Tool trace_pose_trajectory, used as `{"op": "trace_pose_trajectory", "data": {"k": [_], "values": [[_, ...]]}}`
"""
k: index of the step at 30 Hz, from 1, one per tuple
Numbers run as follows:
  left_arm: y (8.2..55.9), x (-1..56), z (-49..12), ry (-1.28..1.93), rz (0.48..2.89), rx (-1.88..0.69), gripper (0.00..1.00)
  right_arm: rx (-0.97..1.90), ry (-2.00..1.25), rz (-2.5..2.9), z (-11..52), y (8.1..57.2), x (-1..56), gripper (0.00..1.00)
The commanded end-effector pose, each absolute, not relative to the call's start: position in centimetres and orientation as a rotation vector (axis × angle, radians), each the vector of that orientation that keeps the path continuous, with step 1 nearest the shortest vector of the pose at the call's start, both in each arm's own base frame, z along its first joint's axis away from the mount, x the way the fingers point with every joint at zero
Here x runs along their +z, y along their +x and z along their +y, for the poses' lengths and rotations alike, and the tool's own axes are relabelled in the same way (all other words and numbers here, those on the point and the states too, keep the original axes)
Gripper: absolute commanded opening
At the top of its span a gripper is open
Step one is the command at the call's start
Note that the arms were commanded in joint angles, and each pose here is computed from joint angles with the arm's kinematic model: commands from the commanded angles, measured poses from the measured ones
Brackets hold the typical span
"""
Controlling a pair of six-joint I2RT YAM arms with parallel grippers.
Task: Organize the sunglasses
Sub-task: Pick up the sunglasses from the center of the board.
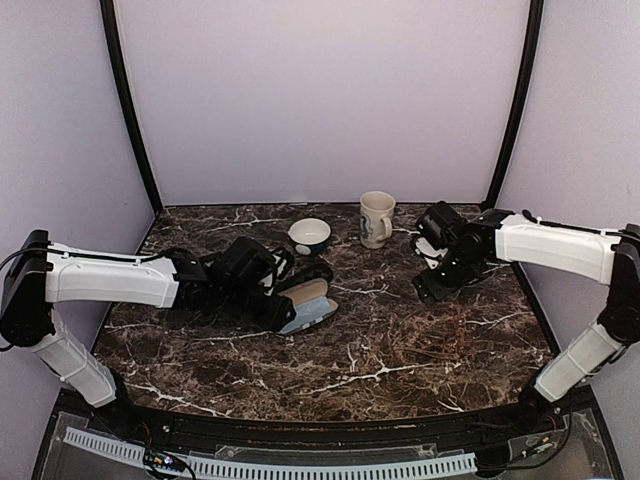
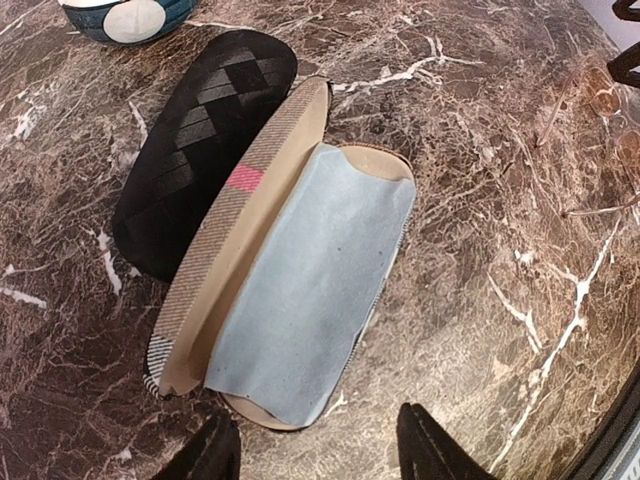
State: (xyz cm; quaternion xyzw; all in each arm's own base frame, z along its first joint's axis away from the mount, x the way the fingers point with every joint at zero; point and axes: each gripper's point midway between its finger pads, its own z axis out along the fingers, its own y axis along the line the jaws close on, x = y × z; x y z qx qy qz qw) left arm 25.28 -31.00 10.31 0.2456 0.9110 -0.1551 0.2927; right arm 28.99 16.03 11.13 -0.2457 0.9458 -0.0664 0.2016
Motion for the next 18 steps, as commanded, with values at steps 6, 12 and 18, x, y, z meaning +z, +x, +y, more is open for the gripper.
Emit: {"op": "trace_pose_trajectory", "data": {"k": [6,12,18], "values": [[25.1,11.5,-31.6,0.663,2.398,-0.456,0.55,-0.376,-0.895,2.66,16.0,31.1,8.8,0.87],[25.0,11.3,-31.7,0.66,2.408,-0.466,0.55,-0.397,-0.989,2.695,16.1,30.9,6.9,0.86],[24.9,11.0,-32.0,0.664,2.417,-0.478,0.56,-0.444,-1.022,2.716,15.7,30.8,5.6,0.85]]}}
